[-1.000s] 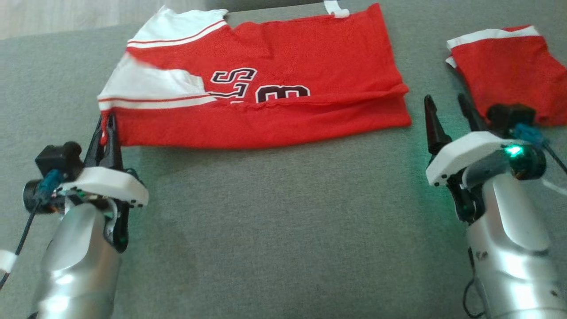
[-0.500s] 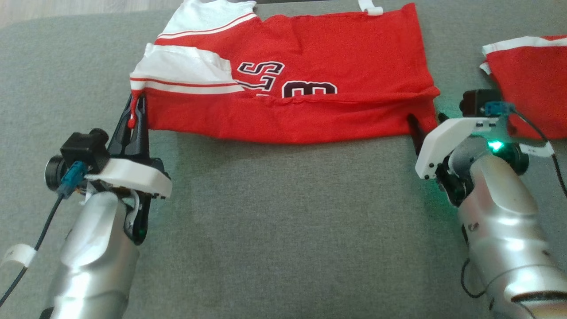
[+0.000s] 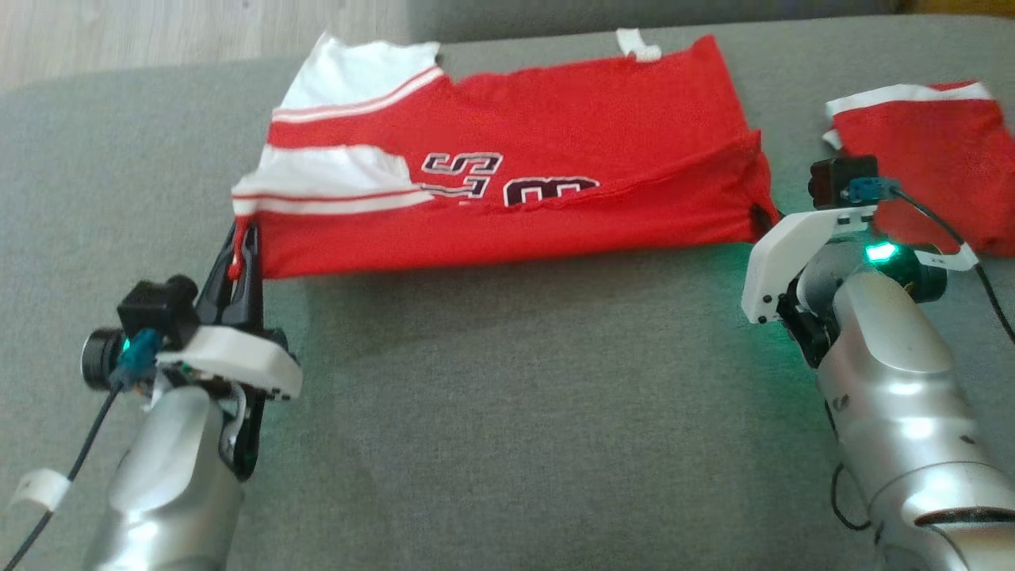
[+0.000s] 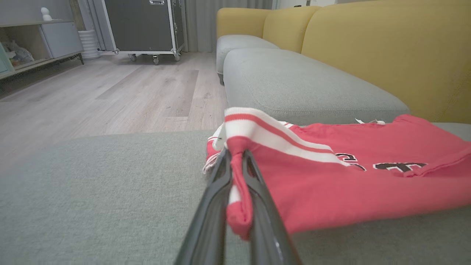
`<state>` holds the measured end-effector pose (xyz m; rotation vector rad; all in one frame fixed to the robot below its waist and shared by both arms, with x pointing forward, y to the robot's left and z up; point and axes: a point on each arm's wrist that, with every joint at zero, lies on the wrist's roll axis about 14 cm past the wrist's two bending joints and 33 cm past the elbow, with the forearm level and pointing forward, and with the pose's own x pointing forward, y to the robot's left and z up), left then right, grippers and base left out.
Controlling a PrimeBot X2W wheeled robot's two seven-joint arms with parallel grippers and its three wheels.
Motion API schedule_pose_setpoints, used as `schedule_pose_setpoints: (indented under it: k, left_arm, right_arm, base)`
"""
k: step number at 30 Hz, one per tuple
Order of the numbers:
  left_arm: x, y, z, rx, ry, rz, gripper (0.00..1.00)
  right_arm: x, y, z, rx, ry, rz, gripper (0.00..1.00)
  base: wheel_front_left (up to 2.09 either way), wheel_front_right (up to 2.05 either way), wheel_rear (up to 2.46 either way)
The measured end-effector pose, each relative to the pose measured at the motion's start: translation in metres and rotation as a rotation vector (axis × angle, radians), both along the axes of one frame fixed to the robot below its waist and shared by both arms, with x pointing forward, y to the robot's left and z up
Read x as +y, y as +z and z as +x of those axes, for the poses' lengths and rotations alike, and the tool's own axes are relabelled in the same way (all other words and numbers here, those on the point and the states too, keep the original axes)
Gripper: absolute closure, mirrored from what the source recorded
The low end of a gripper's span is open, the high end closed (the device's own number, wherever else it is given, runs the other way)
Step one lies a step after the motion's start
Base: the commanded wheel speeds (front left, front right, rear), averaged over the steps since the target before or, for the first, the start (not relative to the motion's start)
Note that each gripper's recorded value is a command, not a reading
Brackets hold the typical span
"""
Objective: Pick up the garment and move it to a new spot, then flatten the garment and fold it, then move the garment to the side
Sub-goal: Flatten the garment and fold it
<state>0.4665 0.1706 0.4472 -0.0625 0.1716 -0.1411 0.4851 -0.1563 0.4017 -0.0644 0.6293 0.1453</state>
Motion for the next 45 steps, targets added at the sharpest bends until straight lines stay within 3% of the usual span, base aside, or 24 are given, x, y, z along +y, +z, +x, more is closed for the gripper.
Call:
schedule_pose_setpoints:
  k: [8,19,31,32,33,34,35,45]
  left_arm:
    - [-0.007,-0.006,-0.025,0.047,-0.022,0.008,1.0]
    - [-0.02,-0.03,-0.086,0.201,-0.079,0.029,1.0]
    - [-0.025,-0.042,-0.11,0.284,-0.101,0.036,1.0]
    - [-0.026,-0.043,-0.11,0.289,-0.102,0.037,1.0]
    - [-0.026,-0.045,-0.111,0.292,-0.101,0.037,0.76]
    - [-0.026,-0.045,-0.11,0.292,-0.099,0.038,0.2]
    - [-0.026,-0.044,-0.109,0.281,-0.093,0.037,0.0]
    - [-0.033,-0.004,-0.076,0.034,-0.097,-0.035,0.0]
  right_arm:
    - [-0.012,0.022,-0.021,-0.06,-0.04,0.031,1.0]
    - [-0.035,-0.002,-0.1,0.012,-0.12,0.088,1.0]
    - [-0.038,-0.009,-0.134,0.038,-0.167,0.132,1.0]
    - [-0.038,-0.008,-0.135,0.034,-0.17,0.134,0.8]
    - [-0.039,-0.006,-0.134,0.021,-0.173,0.136,0.0]
    - [-0.039,-0.003,-0.133,0.005,-0.177,0.14,0.0]
    - [-0.039,0.001,-0.131,-0.017,-0.177,0.143,0.0]
    - [-0.04,0.076,-0.091,-0.44,-0.185,0.213,0.0]
  base:
    - [0.0,0.0,0.0]
    - [0.0,0.0,0.0]
    - [0.0,0.0,0.0]
    - [0.0,0.0,0.0]
    - [0.0,0.0,0.0]
    - [0.0,0.0,0.0]
    - [0.0,0.0,0.0]
    - [0.0,0.0,0.0]
